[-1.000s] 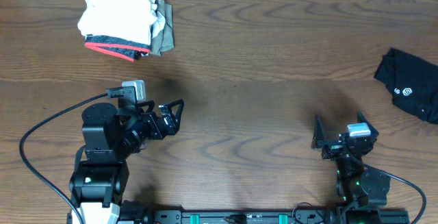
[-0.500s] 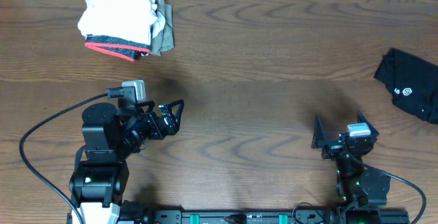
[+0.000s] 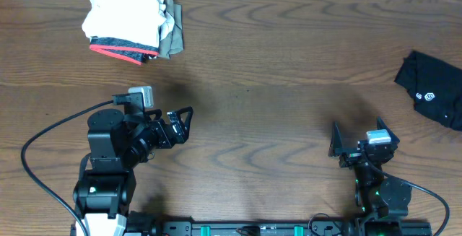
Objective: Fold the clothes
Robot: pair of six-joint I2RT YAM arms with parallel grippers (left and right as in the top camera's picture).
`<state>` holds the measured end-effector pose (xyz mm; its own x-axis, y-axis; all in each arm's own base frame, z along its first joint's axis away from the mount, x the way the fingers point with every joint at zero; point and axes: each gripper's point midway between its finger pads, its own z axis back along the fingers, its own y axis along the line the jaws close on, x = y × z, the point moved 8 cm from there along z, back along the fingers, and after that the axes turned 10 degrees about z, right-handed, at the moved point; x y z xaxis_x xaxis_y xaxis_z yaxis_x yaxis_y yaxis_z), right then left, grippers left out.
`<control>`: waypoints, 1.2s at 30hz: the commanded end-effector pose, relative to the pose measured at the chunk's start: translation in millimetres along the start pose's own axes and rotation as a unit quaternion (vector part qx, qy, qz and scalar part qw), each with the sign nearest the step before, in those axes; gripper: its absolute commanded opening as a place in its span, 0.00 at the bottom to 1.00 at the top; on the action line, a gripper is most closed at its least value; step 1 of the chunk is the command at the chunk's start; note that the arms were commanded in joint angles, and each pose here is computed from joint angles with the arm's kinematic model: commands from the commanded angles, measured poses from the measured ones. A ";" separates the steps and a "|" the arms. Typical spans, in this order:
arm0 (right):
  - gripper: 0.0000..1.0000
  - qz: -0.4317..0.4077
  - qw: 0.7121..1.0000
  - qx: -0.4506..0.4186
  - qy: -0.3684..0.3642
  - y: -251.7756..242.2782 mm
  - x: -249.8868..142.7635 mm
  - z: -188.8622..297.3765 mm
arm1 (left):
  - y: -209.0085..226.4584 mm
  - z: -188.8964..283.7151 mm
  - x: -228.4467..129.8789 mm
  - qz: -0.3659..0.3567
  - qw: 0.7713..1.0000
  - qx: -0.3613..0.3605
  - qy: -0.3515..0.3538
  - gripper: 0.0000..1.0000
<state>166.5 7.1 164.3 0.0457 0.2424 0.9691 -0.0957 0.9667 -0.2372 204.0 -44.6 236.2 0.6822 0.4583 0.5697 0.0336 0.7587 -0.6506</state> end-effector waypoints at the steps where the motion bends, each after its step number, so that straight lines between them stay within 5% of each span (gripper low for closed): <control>1: 0.99 0.006 1.000 -0.010 0.002 -2.2 -1.1 0.3 | 2.9 2.9 -5.7 -0.009 1.000 0.005 -0.008 0.98; 17: 0.99 0.006 1.000 -0.010 0.002 -2.2 -1.1 0.3 | -3.7 41.6 -30.6 -0.252 0.951 -0.057 -0.172 0.98; 36: 0.99 0.006 1.000 -0.010 0.002 -2.2 -1.1 0.3 | 50.8 26.4 -37.8 -0.215 0.919 0.054 -0.326 0.98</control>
<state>166.5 6.6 164.2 0.0472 0.2424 0.9690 -0.0914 0.9671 -0.2374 158.7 -19.2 198.2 0.1060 0.2276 0.9680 0.1768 0.9536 -0.2436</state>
